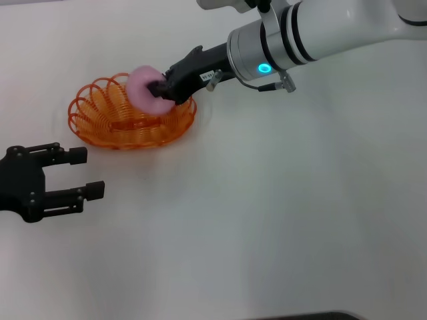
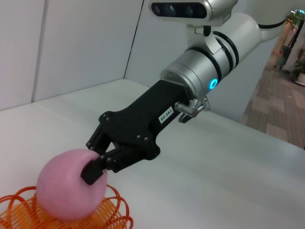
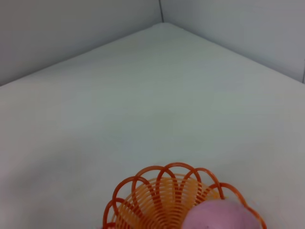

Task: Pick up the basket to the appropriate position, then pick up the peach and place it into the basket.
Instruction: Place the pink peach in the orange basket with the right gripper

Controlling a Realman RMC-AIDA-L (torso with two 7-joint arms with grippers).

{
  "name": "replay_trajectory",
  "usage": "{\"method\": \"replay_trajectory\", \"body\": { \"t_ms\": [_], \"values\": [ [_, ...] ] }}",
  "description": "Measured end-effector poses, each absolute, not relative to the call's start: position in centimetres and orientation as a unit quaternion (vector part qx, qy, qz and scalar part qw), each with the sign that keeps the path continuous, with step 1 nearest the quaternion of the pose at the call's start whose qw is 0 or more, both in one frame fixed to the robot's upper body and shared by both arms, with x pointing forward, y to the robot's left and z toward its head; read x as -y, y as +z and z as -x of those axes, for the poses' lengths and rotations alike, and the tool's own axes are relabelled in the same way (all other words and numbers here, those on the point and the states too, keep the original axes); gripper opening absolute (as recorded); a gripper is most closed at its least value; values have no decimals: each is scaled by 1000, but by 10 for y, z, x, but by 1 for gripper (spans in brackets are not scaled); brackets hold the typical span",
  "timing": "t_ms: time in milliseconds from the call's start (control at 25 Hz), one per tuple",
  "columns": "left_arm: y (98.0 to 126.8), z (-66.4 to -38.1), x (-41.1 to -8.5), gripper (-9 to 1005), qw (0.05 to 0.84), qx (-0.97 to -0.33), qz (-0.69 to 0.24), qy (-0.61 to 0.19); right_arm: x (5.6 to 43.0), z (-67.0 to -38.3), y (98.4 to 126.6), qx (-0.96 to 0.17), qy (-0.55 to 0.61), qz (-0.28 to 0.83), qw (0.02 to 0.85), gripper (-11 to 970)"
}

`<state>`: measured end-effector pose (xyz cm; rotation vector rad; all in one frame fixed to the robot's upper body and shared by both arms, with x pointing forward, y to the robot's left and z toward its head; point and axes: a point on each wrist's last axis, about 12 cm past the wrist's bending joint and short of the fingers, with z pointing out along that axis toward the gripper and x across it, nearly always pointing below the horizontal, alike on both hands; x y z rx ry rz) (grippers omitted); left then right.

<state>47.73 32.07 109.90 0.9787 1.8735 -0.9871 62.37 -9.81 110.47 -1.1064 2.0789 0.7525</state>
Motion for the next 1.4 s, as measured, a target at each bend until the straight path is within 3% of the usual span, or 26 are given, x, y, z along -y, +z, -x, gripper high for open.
{"method": "replay_trajectory", "body": {
  "t_ms": [120, 760, 1000, 1400],
  "values": [
    [1098, -477, -320, 730, 392, -738, -384, -392, 98, -623, 1103, -796, 287, 423, 323, 110],
    [1097, -477, -319, 729, 392, -739, -383, -393, 100, -621, 1101, -800, 298, 411, 319, 545],
    [1096, -476, -319, 728, 392, -739, -381, -393, 101, -619, 1102, -796, 313, 405, 323, 790],
    [1096, -474, -322, 727, 398, -740, -374, -392, 152, -605, 1127, -719, 407, 358, 435, 815]
  ]
}}
